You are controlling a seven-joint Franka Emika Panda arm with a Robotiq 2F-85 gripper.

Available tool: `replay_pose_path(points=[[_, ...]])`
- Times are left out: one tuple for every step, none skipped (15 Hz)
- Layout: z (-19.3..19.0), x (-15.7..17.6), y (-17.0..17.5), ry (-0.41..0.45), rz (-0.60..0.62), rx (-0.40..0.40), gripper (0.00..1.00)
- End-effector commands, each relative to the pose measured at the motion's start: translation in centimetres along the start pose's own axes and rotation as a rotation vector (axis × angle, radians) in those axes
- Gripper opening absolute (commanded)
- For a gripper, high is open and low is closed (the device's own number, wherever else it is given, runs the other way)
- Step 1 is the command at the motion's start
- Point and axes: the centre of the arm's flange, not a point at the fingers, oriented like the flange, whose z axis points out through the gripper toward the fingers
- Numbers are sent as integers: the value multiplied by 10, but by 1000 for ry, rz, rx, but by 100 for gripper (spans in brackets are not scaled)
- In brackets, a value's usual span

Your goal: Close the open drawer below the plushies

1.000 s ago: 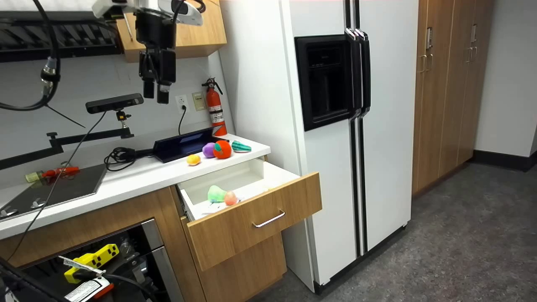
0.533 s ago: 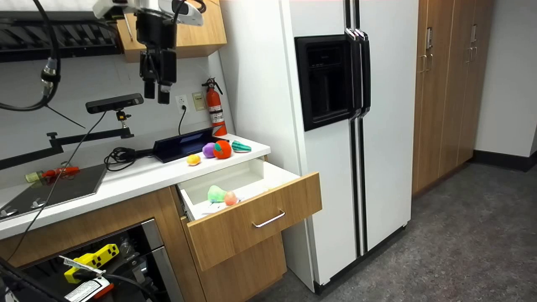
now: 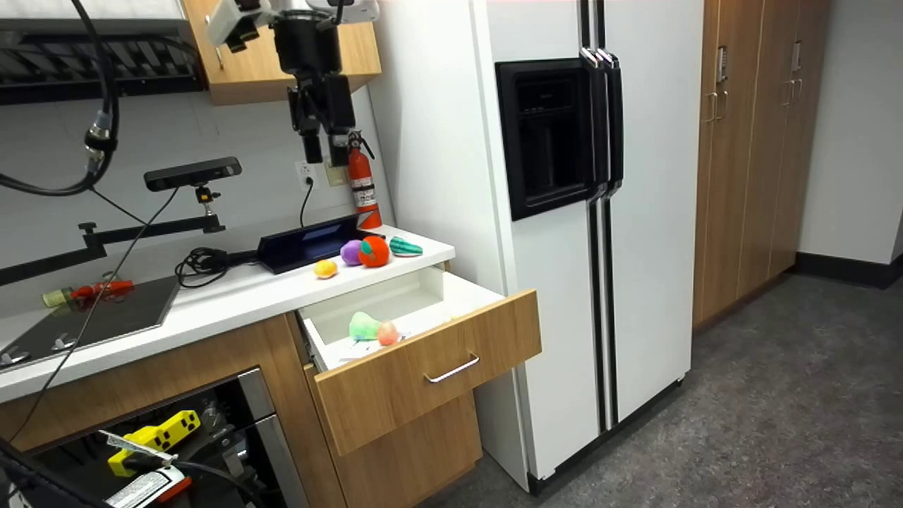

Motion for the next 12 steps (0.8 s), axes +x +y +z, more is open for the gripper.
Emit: replay_pose_path(points=[[0,6,4,21,12,-8,100],[-1,11,6,35,20,-13,100],[0,14,8,39,25,-13,100],[0,16,8,40,27,-13,100],[0,17,8,40,27,-13,100],[0,17,8,40,28,-13,100],[3,26,9,46,41,-15,100],[6,32,11,38,40,-5,100],[11,43,15,54,48,-3,100],[14,51,18,68,52,-1,100],[20,62,24,89,55,0,100],[25,73,29,101,64,-2,100]])
